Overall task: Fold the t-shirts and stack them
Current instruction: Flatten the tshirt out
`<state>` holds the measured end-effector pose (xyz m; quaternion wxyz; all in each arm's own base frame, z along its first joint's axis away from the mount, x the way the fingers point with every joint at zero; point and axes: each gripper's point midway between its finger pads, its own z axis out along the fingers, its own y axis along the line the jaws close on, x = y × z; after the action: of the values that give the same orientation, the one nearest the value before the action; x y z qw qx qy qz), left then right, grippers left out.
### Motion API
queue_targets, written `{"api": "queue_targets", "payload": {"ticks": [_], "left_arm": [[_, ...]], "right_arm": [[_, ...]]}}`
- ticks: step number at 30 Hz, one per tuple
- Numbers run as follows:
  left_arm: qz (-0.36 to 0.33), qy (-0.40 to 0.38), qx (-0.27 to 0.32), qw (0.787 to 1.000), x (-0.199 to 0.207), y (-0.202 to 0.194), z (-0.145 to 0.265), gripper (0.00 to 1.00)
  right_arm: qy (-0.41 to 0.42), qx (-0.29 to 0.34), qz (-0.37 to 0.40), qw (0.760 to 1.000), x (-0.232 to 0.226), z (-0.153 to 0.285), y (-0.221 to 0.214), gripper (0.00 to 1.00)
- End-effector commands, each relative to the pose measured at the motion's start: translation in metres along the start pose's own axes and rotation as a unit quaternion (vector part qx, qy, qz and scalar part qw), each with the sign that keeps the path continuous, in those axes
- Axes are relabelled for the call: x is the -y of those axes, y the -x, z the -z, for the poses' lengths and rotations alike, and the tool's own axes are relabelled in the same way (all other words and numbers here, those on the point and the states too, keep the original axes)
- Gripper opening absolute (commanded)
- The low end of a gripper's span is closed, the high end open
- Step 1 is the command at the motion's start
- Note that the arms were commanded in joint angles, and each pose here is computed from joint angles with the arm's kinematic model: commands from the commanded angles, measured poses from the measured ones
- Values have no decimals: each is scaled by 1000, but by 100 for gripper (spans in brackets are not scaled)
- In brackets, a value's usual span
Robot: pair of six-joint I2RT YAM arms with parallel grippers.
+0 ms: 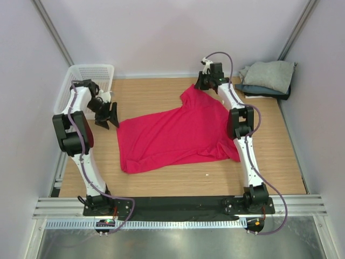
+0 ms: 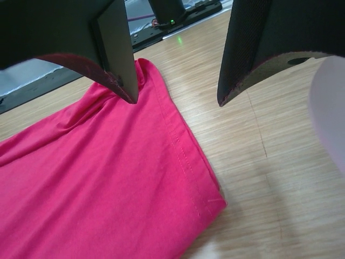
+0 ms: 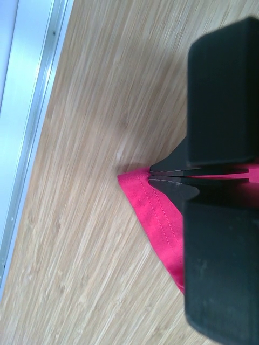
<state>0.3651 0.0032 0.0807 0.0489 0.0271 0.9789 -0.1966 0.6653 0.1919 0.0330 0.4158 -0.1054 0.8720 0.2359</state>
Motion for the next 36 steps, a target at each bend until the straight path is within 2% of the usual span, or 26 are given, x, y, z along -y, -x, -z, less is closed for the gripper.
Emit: {"api": "queue_targets", "payload": {"ticks": [1, 12, 14, 16, 23, 30, 36], "left_arm": [[-4, 12, 18, 1000, -16, 27, -18, 61], [-5, 28, 15, 999, -25, 44, -31, 56], [-5, 42, 16, 999, -25, 42, -29, 52], [-19, 62, 34, 997, -21, 46, -20, 51], [-32, 76, 31, 996, -9, 43, -21, 52], [-83, 79, 57, 992, 26, 57, -9, 52], [-116, 119, 66, 984, 39, 66, -7, 53]], "right_arm": [[-27, 9, 4, 1000, 17, 25, 22, 1], [-18, 13, 6, 1000, 11, 38, 34, 1], [-13, 11, 2, 1000, 7, 40, 35, 1], [-11, 12, 3, 1000, 4, 44, 38, 1], [-14, 12, 3, 1000, 7, 44, 38, 1], [-14, 10, 4, 1000, 7, 49, 40, 1], [-20, 14, 3, 1000, 14, 56, 46, 1]]}}
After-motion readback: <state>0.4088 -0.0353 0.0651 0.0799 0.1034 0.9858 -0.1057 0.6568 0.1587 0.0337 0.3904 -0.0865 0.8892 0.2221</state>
